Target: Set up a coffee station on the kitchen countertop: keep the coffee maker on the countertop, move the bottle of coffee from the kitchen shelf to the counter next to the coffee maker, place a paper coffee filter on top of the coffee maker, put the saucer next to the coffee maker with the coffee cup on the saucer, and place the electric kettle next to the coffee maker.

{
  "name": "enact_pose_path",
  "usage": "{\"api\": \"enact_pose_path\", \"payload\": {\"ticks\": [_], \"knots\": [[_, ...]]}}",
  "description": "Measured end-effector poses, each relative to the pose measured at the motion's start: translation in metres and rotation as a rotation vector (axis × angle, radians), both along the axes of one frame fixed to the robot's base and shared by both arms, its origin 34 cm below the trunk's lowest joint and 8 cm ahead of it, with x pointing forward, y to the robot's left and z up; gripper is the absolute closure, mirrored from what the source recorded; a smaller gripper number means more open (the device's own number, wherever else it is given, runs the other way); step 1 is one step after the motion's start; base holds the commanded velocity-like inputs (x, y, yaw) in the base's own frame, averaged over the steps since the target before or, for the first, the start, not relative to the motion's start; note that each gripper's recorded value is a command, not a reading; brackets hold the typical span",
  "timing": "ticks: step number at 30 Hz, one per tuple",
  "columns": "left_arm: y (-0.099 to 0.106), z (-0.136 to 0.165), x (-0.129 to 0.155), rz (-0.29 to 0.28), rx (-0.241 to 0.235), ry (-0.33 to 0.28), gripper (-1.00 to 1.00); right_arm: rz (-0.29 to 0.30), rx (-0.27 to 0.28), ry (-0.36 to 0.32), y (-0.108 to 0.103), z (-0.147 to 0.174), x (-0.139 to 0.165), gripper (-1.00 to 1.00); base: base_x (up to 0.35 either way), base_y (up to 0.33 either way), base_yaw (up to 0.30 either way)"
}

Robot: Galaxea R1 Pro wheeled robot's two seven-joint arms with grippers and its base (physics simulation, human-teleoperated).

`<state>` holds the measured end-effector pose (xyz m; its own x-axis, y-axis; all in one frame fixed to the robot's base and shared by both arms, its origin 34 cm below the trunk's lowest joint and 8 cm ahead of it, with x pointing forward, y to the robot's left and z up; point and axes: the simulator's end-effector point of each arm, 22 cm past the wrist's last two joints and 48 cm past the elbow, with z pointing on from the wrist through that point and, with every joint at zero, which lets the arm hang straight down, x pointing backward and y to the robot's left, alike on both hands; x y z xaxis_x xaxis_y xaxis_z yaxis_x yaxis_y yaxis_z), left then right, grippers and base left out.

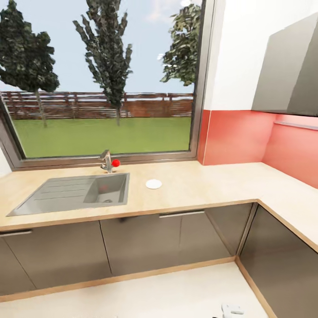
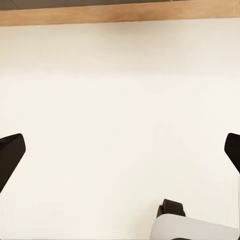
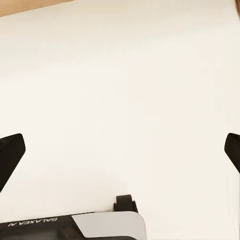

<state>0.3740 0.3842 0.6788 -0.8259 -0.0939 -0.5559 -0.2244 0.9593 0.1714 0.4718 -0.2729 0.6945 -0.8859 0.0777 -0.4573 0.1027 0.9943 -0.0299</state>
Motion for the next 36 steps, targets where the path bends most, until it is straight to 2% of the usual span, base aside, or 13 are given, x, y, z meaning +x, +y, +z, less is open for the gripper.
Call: {"api": "enact_pose_path", "payload": {"ticks": [15,19,20,21,22,23,24,30,36], "knots": [[0.001,0.001,0.001,0.002,-0.001,-0.003,-1.0,0.003,0.003,0.006,0.002,-0.001,-0.002,-1.0,0.0,-0.023,0.02],[-0.025,0.01,0.035,-0.119,-0.027,-0.052,-1.0,0.002,0.007,0.006,0.005,-0.001,-0.002,-1.0,0.0,0.0,0.0],[-0.062,0.032,0.083,-0.288,-0.102,-0.128,-1.0,0.002,0.007,0.008,0.005,-0.002,-0.003,-1.0,0.0,0.0,0.0],[-0.079,0.067,0.141,-0.329,-0.123,-0.231,-1.0,0.002,0.006,0.008,0.005,-0.002,-0.003,-1.0,0.0,0.0,0.0],[-0.086,0.069,0.145,-0.349,-0.144,-0.233,-1.0,0.002,0.006,0.008,0.004,-0.002,-0.003,-1.0,0.0,0.0,0.0],[-0.105,0.087,0.172,-0.407,-0.203,-0.247,-1.0,0.002,0.005,0.009,0.003,-0.002,-0.004,-1.0,0.0,0.0,0.0],[-0.113,0.106,0.199,-0.443,-0.234,-0.271,-1.0,0.001,0.004,0.008,0.003,-0.002,-0.003,-1.0,0.0,0.0,0.0],[-0.138,0.147,0.24,-0.554,-0.349,-0.285,-1.0,0.0,0.002,0.008,0.002,-0.002,-0.003,-1.0,0.0,0.0,0.0],[-0.172,0.204,0.281,-0.671,-0.506,-0.253,-1.0,-0.001,0.002,0.008,0.001,-0.002,-0.003,-1.0,0.0,0.0,0.0]]}}
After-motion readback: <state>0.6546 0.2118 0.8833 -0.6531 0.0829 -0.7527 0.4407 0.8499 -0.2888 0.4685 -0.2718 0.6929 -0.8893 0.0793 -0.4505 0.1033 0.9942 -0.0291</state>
